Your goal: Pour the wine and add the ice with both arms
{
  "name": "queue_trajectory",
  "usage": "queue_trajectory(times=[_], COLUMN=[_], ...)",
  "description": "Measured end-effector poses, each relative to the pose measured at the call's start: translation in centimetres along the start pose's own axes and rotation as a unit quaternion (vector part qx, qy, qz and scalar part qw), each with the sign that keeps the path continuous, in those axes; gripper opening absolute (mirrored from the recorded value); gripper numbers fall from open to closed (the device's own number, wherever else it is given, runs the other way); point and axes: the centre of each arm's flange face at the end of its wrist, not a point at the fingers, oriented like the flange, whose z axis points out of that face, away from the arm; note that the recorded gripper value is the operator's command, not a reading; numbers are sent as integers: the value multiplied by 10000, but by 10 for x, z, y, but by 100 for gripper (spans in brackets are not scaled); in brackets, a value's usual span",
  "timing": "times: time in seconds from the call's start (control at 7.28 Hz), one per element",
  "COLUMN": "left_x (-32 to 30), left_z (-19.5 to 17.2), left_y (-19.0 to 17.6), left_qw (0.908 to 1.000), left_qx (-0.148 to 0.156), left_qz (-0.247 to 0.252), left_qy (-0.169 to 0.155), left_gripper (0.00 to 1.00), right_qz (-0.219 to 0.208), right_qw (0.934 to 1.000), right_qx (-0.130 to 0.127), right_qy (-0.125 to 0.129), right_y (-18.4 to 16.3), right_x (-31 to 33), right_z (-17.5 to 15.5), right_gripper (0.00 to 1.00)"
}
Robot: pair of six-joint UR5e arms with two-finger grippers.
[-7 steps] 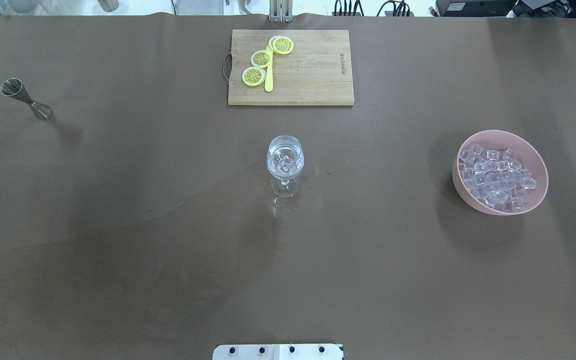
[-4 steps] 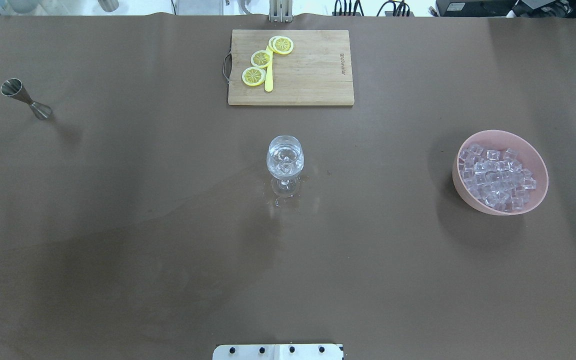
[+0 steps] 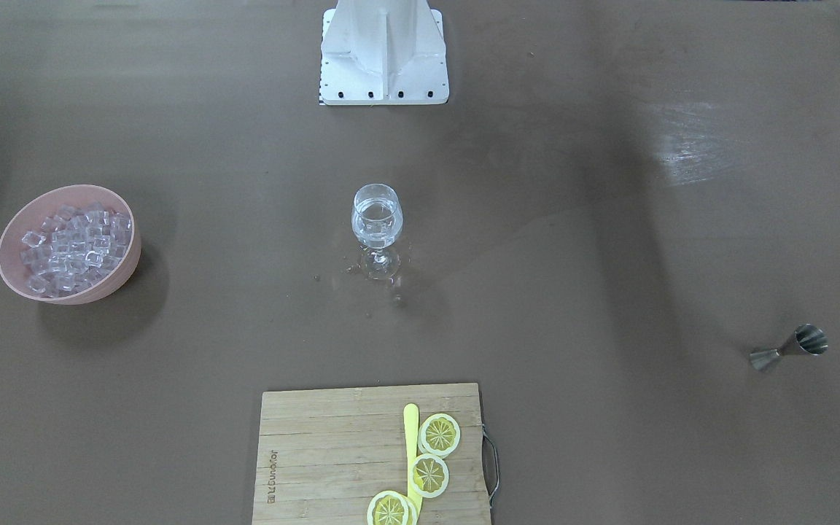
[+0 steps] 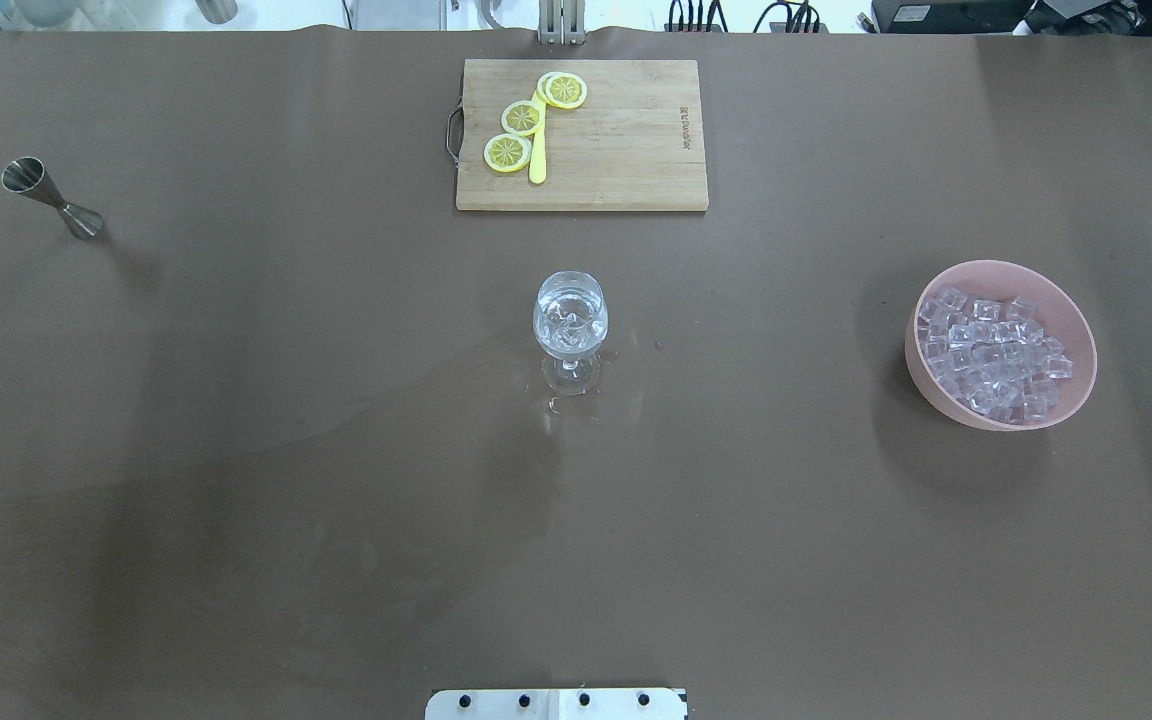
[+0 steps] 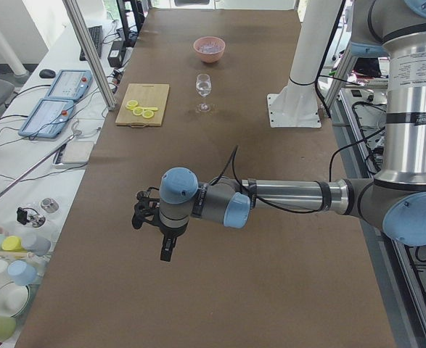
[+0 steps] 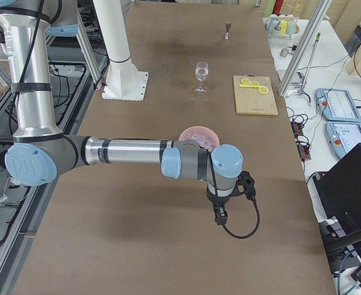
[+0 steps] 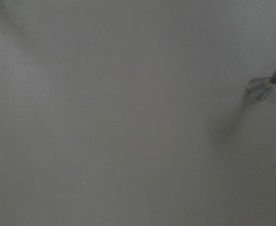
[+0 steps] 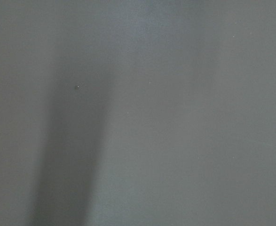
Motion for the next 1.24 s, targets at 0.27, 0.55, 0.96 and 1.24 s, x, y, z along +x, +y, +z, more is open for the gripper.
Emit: queue_trajectory(times=[0.27,0.55,0.96,1.24], left_x=[10,16,21,26], left_z=[-2,-5,-9,-10], left_y=[-3,4,13,8], left_qw=[9993,9975,9976,9982], left_qx=[-3,-12,-2,15], left_qz=[-91,-313,-317,-249], left_qy=[368,633,622,554], left_gripper=[99,99,99,99], right_qz=[-52,-166,-205,-221], right_qw=[10000,9997,9997,9997], right_qx=[58,147,113,108], right_qy=[-1,30,20,-3], right_y=[0,-2,-3,0], right_x=[-7,-18,-21,-21], right_z=[-5,-15,-12,-11], right_gripper=[100,100,100,100])
